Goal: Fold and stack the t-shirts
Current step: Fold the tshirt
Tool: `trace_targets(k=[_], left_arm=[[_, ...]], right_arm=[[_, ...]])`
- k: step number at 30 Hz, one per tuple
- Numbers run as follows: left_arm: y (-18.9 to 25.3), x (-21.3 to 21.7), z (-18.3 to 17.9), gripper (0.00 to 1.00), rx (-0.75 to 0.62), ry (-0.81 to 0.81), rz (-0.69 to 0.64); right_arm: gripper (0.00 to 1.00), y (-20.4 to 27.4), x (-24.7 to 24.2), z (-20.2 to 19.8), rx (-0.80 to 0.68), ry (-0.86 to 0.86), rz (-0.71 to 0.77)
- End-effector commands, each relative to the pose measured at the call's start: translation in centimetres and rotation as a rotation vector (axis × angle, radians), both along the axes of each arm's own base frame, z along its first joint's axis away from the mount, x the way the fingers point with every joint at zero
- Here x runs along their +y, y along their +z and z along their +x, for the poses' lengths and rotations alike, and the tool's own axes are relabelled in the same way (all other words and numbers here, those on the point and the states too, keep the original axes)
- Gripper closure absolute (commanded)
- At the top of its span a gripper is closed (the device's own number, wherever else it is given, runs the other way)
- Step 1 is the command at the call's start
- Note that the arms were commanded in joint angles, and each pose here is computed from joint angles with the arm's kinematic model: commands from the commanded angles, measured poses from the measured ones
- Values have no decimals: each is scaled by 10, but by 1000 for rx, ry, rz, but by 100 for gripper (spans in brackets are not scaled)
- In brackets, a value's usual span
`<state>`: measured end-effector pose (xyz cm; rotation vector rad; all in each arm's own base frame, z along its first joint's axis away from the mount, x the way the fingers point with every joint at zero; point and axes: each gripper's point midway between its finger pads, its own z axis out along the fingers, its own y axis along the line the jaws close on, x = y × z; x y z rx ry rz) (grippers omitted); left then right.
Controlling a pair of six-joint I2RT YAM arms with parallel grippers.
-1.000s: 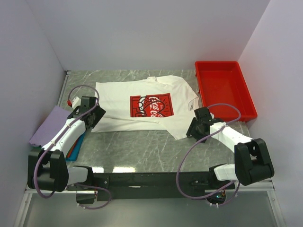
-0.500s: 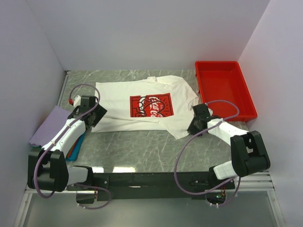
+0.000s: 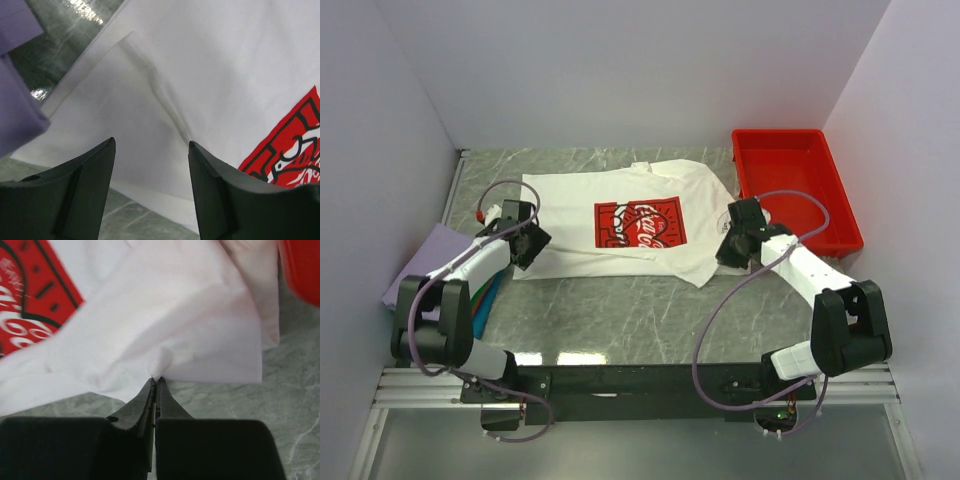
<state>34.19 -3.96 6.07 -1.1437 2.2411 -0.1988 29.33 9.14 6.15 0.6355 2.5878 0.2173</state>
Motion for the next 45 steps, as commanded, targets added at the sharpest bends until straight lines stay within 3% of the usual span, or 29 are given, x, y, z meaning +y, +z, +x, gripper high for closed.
trace_targets(k=[1, 10, 21, 40, 44, 45], left_arm=[[14, 1, 28, 34, -51, 36, 4], [11, 8, 64, 35, -15, 83, 59], [3, 31, 50, 38, 74, 201, 143], [-20, 42, 58, 57, 221, 297, 209], [-18, 43, 55, 67, 224, 300, 214], [-18, 44, 54, 74, 224, 302, 215]], right_arm=[[100, 32, 5, 27, -55, 21, -12], [100, 42, 11, 81, -34, 23, -8], [100, 39, 8, 118, -21, 20, 16], [100, 34, 9, 123, -21, 28, 71], [100, 34, 9, 124, -23, 26, 74], [100, 33, 9, 124, -22, 26, 74]])
